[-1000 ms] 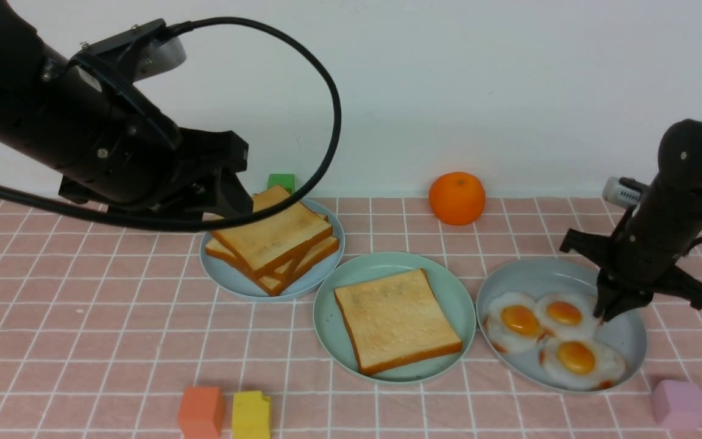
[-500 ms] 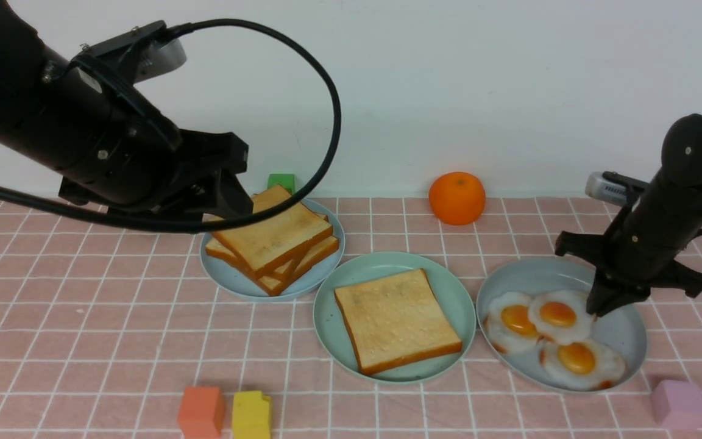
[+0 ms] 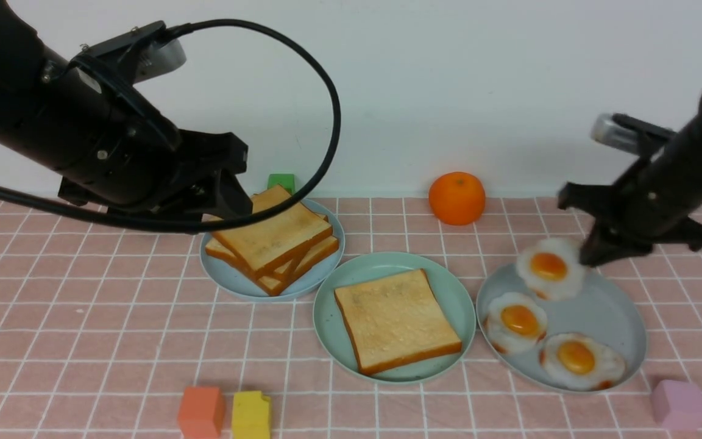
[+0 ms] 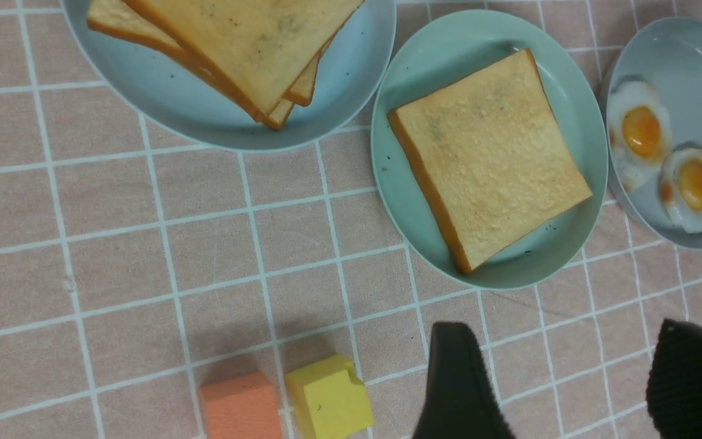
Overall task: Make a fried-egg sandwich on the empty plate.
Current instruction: Use the right arm to place the fried egg on the slice of bread in the middle
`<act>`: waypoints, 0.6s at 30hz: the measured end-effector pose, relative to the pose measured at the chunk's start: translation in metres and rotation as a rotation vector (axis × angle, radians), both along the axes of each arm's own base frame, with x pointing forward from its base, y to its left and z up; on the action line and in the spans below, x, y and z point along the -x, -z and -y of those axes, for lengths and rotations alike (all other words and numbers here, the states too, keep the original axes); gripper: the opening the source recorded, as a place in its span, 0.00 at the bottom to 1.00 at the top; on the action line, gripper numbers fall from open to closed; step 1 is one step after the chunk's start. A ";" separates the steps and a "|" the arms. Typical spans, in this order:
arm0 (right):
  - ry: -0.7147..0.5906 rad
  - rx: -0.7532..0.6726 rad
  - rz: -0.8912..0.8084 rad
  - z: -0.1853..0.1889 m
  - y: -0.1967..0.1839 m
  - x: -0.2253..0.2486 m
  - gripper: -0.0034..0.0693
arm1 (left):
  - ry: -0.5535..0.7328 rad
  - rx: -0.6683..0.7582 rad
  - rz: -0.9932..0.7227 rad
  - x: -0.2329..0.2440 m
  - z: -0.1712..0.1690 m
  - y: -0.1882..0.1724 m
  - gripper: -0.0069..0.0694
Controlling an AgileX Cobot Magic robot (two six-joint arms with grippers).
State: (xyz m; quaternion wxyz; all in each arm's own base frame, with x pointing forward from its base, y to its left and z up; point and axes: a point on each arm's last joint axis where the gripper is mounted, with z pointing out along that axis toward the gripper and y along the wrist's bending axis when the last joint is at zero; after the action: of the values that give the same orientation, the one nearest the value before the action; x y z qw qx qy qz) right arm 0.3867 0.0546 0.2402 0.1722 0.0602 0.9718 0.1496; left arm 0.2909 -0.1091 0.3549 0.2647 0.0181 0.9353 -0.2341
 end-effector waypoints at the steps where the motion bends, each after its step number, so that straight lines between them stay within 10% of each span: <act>1: -0.031 -0.012 0.007 -0.010 -0.001 0.001 0.09 | 0.000 0.000 -0.001 0.000 0.000 0.000 0.69; 18: -0.259 -0.082 -0.039 -0.139 0.051 -0.026 0.09 | 0.001 0.000 -0.002 0.000 0.000 0.000 0.69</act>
State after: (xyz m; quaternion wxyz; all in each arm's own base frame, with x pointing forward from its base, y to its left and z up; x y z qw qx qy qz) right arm 0.4126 0.1938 0.1896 0.1297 -0.0558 0.9677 0.2090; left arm 0.2907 -0.1091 0.3548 0.2639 0.0183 0.9356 -0.2340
